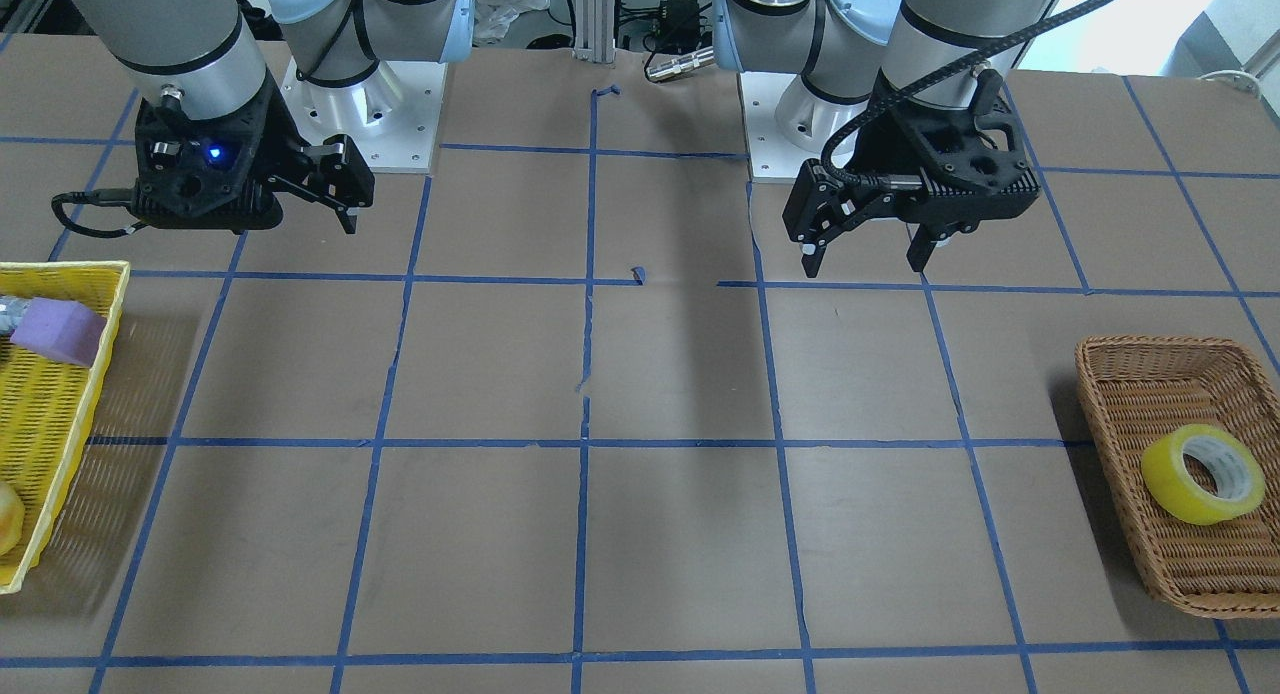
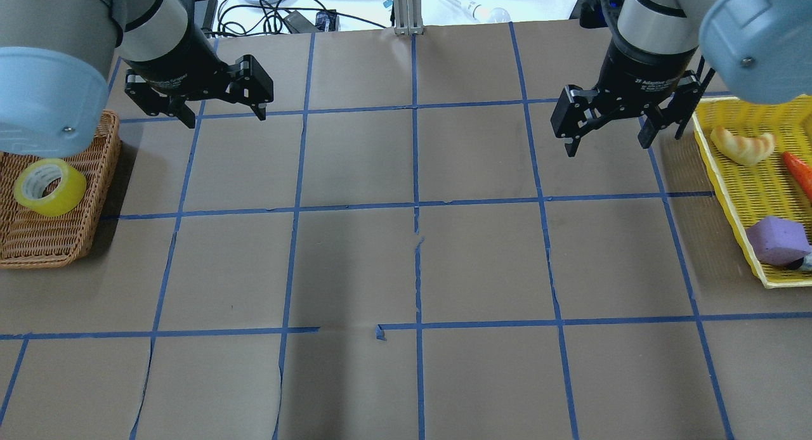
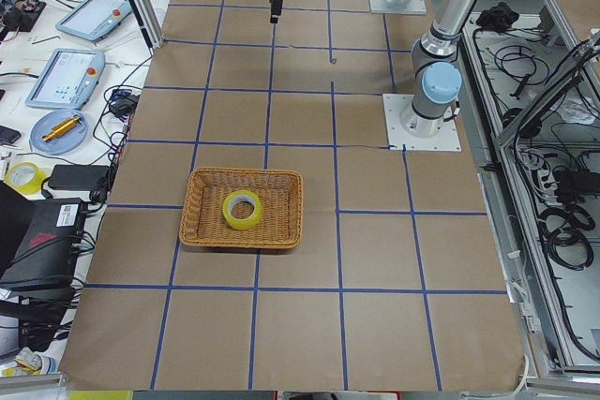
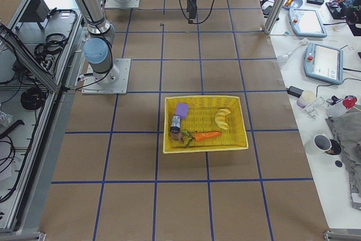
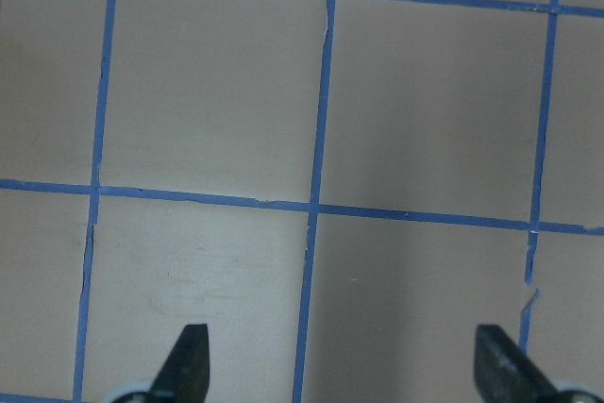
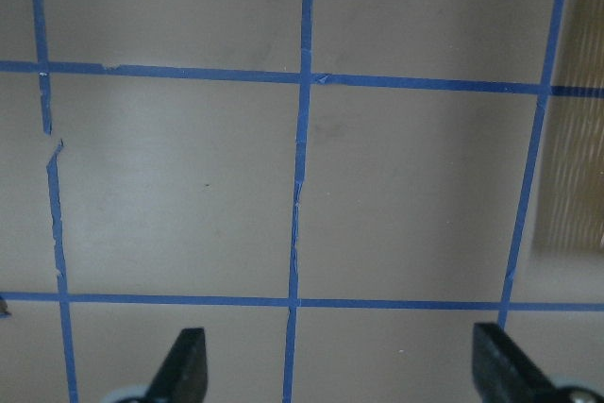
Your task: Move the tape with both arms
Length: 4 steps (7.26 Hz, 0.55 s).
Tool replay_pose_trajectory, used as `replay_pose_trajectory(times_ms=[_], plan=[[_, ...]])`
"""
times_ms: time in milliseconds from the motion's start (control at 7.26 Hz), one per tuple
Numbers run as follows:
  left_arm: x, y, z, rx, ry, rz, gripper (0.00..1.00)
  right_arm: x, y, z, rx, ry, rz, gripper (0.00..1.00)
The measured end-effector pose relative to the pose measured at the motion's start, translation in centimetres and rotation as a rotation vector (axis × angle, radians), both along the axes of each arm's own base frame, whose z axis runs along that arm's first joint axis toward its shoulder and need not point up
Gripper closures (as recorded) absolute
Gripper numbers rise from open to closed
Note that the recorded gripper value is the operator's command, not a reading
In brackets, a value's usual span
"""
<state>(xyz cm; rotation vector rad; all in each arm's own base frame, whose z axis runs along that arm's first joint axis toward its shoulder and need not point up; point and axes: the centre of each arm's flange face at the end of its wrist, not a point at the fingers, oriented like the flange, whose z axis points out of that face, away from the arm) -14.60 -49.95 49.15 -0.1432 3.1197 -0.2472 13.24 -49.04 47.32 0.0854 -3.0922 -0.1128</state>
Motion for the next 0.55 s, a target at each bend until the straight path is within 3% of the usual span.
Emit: replay_pose_trajectory(times_ms=[551], plan=[[0.2,0.43,0.12,0.002,-0.001,0.001,0.0,0.39,-0.28,0.14,-0.027,-0.037,-0.001,0.0]])
